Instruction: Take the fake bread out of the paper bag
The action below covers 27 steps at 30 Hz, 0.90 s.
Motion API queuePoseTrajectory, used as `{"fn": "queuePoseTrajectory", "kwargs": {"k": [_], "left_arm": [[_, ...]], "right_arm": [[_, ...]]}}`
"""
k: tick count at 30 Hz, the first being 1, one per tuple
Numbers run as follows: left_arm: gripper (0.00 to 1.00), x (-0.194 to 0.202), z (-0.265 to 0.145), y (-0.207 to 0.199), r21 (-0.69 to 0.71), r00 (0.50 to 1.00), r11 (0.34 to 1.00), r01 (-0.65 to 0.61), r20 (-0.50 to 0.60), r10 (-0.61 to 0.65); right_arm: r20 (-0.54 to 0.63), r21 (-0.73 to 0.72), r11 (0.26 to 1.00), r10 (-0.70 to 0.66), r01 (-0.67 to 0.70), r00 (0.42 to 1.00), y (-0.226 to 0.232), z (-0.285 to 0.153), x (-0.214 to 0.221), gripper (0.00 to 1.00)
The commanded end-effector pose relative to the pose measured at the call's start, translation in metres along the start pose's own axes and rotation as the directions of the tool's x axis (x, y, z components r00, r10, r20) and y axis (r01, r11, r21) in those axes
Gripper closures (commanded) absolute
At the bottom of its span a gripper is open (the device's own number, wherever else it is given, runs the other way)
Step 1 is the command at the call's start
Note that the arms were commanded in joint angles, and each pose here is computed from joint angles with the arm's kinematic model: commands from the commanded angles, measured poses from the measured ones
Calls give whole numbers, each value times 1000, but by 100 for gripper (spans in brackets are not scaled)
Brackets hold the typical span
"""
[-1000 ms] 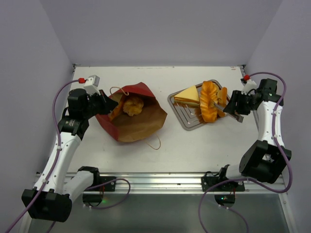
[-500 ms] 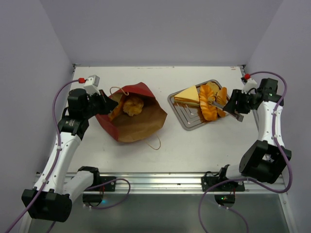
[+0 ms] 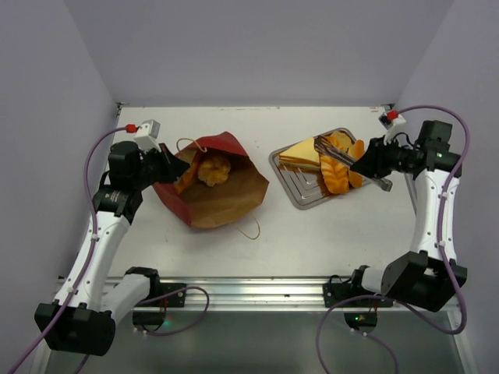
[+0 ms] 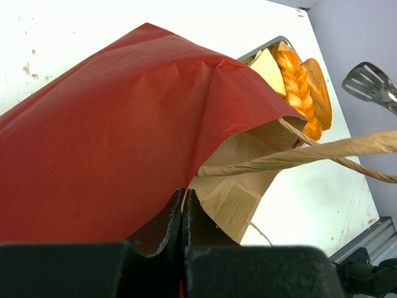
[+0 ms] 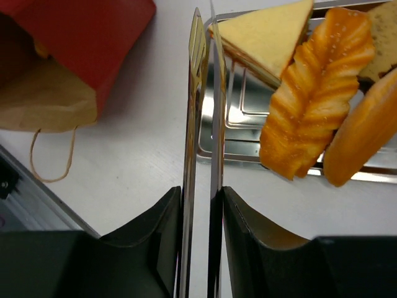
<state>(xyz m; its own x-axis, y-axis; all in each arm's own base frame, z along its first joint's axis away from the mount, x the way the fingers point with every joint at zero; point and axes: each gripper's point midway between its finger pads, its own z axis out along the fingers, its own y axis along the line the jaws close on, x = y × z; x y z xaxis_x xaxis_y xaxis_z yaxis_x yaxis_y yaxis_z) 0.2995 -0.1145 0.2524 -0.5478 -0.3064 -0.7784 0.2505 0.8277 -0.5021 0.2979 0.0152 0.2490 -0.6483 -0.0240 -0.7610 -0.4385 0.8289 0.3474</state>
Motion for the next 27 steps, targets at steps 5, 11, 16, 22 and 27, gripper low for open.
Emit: {"fn": "queuePoseTrajectory", "kwargs": {"k": [5,11,16,22,27], "left_arm": [[100,-22,-4,-14,37,999,999,-30,39,29],[100,-23,-3,-11,18,999,1000,-23,33,22],[100,-22,-1,-12,23,1000,1000,-9,23,8],[100,-22,0,-13,30,1000,1000,-1,20,1],[100,-19,-1,-11,20,1000,1000,3,16,-4]], "right_arm": [[107,-246,906,-327,343,939,109,-3,-27,68],[208,-362,774,-476,519,855,179,-16,-33,71],[203,-440,641,-612,630,764,220,-7,-7,71],[113,-367,532,-789,763,604,241,33,13,71],[36,-184,488,-864,853,502,250,82,-11,71]]}}
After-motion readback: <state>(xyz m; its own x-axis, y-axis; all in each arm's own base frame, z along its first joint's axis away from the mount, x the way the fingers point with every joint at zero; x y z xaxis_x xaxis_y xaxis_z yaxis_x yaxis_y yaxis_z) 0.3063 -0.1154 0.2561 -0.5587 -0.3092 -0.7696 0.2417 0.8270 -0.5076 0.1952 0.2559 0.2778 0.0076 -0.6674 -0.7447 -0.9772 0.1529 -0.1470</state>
